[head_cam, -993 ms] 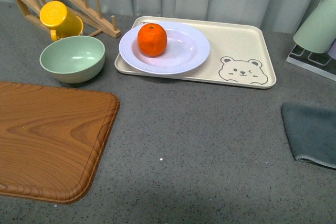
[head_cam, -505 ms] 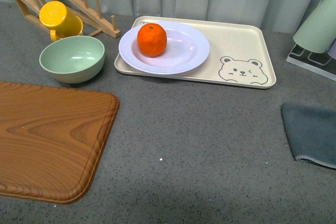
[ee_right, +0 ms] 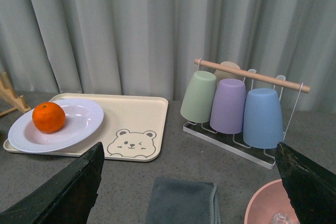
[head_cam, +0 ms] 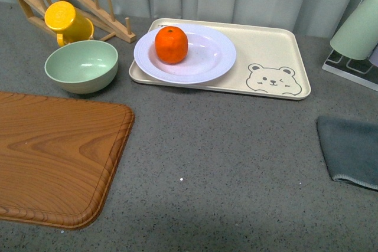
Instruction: Place orange and plate with both arms
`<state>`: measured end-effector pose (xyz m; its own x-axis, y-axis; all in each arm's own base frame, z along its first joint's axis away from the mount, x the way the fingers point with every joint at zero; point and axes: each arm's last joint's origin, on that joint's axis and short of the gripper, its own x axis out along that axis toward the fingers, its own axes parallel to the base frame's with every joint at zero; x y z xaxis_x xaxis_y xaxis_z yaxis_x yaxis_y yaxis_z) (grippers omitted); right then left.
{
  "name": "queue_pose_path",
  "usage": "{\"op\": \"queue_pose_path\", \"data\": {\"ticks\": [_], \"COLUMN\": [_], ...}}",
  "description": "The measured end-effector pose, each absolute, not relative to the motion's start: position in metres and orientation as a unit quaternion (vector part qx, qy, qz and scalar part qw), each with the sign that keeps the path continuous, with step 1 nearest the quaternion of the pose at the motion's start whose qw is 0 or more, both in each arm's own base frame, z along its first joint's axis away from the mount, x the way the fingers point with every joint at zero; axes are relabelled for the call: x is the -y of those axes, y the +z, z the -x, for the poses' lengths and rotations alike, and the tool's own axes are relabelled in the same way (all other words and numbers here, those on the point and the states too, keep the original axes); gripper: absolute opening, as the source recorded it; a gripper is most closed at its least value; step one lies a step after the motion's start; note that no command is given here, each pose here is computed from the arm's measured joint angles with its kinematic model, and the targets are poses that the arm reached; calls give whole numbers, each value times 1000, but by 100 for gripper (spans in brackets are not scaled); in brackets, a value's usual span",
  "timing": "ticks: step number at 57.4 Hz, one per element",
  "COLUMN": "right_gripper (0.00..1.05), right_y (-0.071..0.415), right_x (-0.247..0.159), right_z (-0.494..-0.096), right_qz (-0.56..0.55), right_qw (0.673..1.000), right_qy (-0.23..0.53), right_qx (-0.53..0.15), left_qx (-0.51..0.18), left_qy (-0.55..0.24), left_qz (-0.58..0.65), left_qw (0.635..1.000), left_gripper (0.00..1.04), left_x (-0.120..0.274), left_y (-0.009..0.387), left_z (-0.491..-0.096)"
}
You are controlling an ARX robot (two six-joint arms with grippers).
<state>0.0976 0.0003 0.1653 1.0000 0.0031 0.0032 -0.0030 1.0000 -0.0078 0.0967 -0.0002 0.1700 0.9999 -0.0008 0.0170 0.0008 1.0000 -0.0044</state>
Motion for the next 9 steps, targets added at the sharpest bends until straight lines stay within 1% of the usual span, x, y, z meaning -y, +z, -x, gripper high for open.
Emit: {"op": "queue_pose_path", "data": {"ticks": [9], "right_gripper": [95], "right_y": [165], "right_x": [0], "right_z": [-98], "right_qz": [4], "right_qw": [1000], "right_qy": [2], "right_qx": [2], "left_qx": [8], "left_qy": [0], "left_qz": [2], "left_qw": [1000], "left_gripper": [98], "left_x": [0], "left_y": [170], "left_z": [-97]}}
